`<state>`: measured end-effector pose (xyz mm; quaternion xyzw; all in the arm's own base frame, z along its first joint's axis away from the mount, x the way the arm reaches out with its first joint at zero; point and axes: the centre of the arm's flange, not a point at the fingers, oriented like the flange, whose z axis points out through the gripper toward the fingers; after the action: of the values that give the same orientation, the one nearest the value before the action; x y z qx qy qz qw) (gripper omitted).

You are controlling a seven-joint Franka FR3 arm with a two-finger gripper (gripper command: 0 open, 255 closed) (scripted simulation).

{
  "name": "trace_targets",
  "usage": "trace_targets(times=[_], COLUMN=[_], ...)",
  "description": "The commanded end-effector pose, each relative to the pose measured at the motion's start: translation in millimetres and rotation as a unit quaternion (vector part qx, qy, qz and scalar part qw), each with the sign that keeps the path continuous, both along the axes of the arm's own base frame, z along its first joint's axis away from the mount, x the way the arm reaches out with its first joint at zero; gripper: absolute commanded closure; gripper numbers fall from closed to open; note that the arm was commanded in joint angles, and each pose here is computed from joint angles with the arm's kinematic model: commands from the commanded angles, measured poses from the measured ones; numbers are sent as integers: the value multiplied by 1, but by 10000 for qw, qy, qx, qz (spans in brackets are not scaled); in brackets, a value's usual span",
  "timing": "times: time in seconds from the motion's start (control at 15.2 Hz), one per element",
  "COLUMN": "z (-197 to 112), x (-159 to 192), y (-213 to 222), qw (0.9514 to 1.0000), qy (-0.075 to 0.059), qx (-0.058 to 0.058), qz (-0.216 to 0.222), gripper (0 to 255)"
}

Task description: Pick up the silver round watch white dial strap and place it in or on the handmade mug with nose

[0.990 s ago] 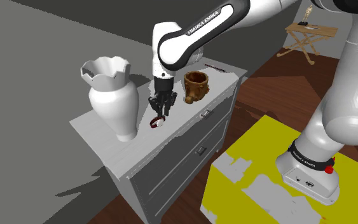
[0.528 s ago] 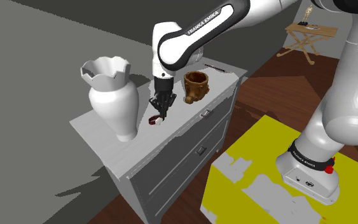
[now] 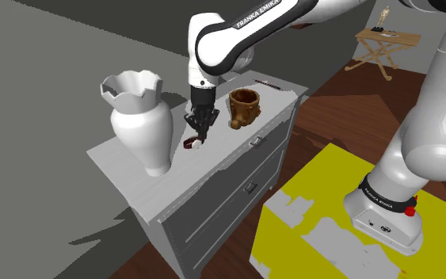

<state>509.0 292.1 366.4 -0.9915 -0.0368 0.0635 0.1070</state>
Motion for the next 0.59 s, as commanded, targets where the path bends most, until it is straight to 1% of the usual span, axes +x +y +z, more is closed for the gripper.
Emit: trace_targets(times=[0.0,0.53], z=[11,53], x=[0,0], y=[-2,-2], qw=[10000,10000], qy=[2,2], qx=[-1,-1], qz=[0,0], gripper=[255,255])
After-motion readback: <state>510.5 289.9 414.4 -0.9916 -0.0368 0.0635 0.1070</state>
